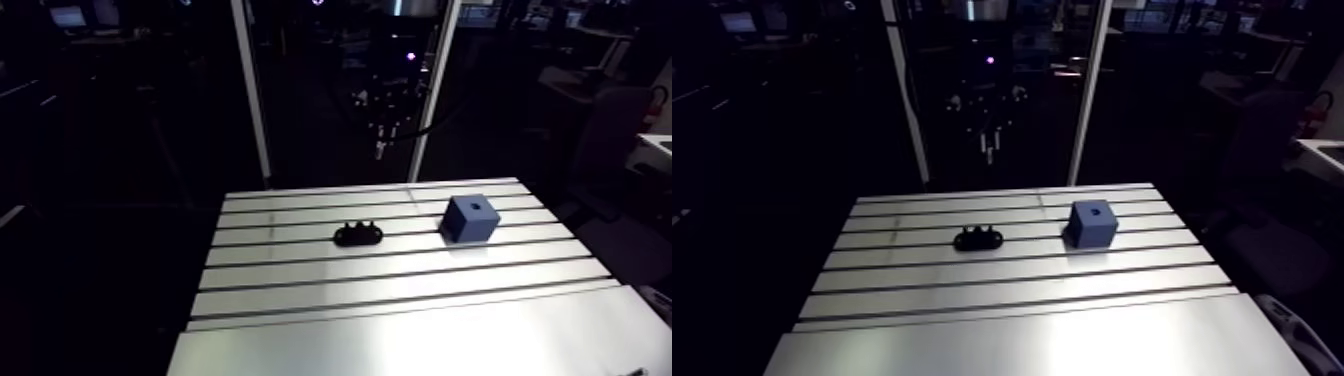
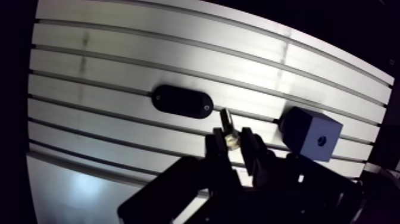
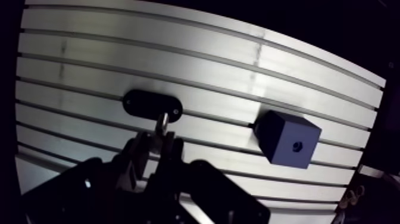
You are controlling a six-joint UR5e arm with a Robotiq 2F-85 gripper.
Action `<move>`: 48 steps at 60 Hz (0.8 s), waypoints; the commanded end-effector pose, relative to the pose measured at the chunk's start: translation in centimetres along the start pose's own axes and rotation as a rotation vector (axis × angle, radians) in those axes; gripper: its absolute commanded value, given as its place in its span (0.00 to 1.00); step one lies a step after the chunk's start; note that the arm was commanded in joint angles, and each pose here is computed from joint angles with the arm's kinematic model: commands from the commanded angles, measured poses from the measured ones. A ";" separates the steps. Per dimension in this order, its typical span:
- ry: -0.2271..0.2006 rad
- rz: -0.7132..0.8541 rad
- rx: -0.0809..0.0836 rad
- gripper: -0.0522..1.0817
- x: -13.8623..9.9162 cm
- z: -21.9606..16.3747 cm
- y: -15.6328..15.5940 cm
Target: Pick up the M10 bolt and insert it into the hex recess until seated.
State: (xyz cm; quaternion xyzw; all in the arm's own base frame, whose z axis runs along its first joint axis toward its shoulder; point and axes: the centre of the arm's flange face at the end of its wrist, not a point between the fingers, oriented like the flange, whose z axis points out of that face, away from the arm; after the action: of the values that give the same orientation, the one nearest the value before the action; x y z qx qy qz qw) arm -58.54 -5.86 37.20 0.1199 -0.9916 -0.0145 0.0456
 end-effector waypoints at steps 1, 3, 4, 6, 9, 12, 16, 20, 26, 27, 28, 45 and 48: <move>-0.216 -0.408 0.002 0.81 -0.9 -5.4 13.4; -0.223 -0.408 -0.008 0.81 -0.9 -5.5 13.7; -0.223 -0.408 -0.008 0.81 -0.9 -5.5 13.7; -0.222 -0.402 -0.013 0.81 -1.0 -5.6 14.4; -0.223 -0.396 -0.010 0.81 -1.1 -5.5 14.9; -0.230 -0.389 -0.007 0.81 -1.2 -5.0 15.6; -0.235 -0.391 -0.005 0.81 -1.0 -4.6 15.9; -0.240 -0.398 0.000 0.81 -0.7 -4.1 16.4; -0.245 -0.390 0.009 0.81 -0.3 -3.2 17.8; -0.244 -0.388 0.011 0.81 -0.2 -3.1 18.1; -0.245 -0.388 0.012 0.81 0.0 -2.9 18.3; -0.264 -0.398 0.035 0.81 0.4 -1.4 19.4; -0.262 -0.398 0.034 0.81 0.5 -1.4 19.5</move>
State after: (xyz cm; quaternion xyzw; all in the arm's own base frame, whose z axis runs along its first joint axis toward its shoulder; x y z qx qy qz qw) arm -62.11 9.13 40.66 0.2890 -0.9546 -0.0324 -0.0647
